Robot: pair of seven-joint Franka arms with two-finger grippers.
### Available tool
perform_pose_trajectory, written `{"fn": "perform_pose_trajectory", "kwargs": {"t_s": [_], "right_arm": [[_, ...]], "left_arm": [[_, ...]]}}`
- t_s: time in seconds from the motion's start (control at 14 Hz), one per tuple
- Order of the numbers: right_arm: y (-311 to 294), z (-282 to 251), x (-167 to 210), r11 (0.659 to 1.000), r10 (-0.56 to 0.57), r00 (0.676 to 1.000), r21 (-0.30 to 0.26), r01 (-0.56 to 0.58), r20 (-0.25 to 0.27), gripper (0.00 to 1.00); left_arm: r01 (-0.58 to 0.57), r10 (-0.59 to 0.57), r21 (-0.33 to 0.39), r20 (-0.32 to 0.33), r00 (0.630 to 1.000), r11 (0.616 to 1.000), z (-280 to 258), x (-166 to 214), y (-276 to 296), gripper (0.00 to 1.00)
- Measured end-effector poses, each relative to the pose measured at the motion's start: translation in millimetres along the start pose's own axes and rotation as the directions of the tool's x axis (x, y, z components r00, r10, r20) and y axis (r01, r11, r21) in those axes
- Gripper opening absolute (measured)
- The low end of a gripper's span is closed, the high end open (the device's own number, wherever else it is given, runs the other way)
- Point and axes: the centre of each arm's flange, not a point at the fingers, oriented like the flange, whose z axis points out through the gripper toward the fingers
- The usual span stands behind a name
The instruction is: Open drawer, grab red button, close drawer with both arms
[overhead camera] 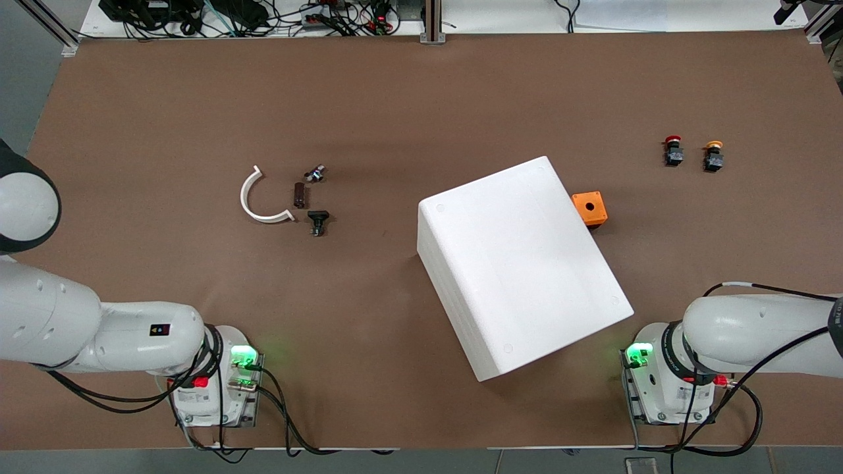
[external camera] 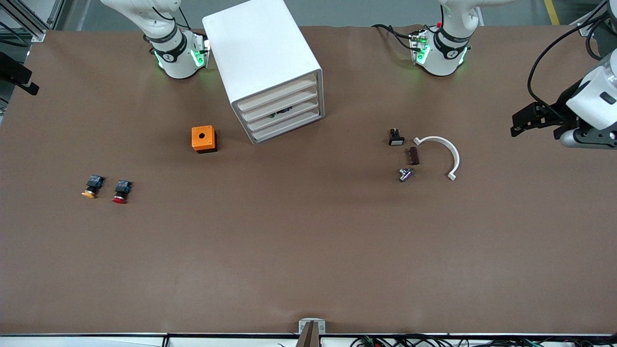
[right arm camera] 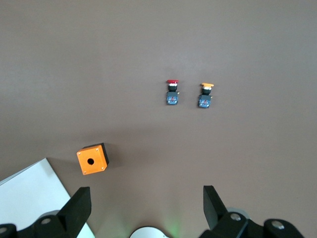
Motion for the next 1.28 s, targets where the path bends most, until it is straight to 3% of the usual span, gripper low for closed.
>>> {"fn": "perform_pose_trajectory", "kwargs": {"t_s": [0.36, 1.28], "right_arm": [[-4.1, 1.0, -0.2, 1.0, -0.008, 1.0, 0.028, 0.008, 0.004, 1.0], [-28.4, 2.9, -1.6, 0.998, -0.06, 0.998, 0.028, 0.059, 0.025, 1.0]], "left_arm": [[0.0, 0.0, 0.0, -0.045, 0.999, 1.0, -21.6, 0.8, -0.3, 1.0], [0.008, -0.008, 0.0, -0.046, 0.999, 1.0, -25.1, 0.4, -4.7, 1.0]]}}
